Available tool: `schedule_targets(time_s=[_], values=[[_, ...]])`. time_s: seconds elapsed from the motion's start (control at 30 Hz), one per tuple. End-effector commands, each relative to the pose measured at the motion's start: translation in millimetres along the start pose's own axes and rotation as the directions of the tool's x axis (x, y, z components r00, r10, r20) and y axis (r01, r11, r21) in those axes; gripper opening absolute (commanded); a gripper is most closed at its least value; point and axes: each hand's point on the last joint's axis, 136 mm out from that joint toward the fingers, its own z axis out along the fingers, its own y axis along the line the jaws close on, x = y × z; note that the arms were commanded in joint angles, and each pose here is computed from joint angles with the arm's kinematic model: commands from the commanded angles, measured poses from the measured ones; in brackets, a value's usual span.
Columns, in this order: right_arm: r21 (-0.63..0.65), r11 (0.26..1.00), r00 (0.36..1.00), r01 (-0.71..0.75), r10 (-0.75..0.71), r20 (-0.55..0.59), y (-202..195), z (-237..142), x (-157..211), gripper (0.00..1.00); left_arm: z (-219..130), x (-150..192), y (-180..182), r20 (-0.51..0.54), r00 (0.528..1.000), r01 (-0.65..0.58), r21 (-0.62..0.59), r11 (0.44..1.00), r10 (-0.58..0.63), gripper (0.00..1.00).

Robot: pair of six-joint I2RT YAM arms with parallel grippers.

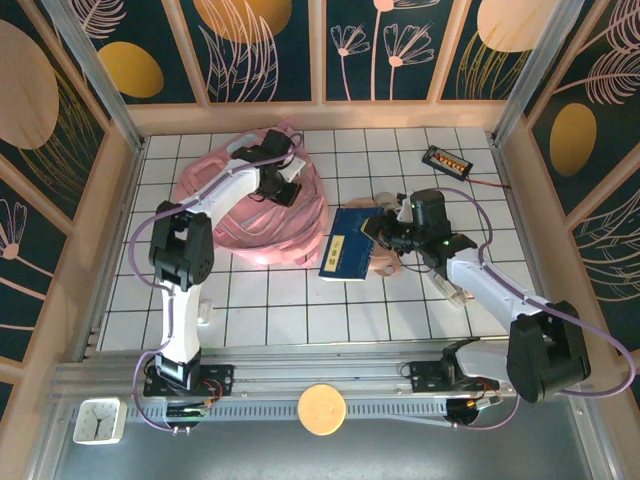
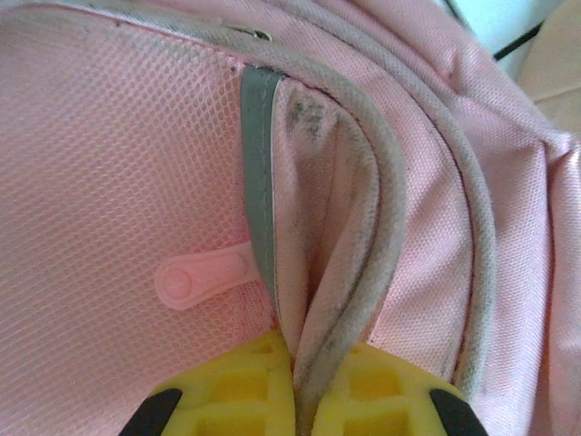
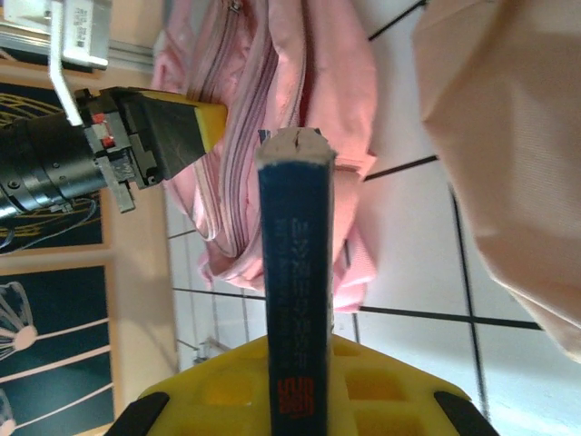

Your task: Pack the student bag

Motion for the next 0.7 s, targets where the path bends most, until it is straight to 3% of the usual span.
schedule_targets(time_s=[0.0, 0.17, 0.33, 0.67], values=[[-0.160, 0.986, 0.999, 0.041, -0.039, 0.011, 44, 1, -16, 0.00, -78, -34, -6, 0.176, 0.981, 0.068, 0.055, 0.996, -0.077, 0.00], [-0.214, 0.976, 1.000, 0.029, -0.030, 0.002, 61, 12, -26, 0.00, -122, -51, -4, 0.285, 0.947, 0.114, 0.135, 0.984, -0.149, 0.00], [-0.264, 0.964, 1.000, 0.006, -0.013, -0.022, 74, 26, -31, 0.00, -144, -52, -6, 0.324, 0.926, 0.127, 0.222, 0.967, -0.196, 0.00], [-0.327, 0.943, 0.991, -0.061, 0.018, -0.134, 98, 120, -32, 0.00, -156, -54, -10, 0.344, 0.908, 0.137, 0.293, 0.946, -0.238, 0.00]])
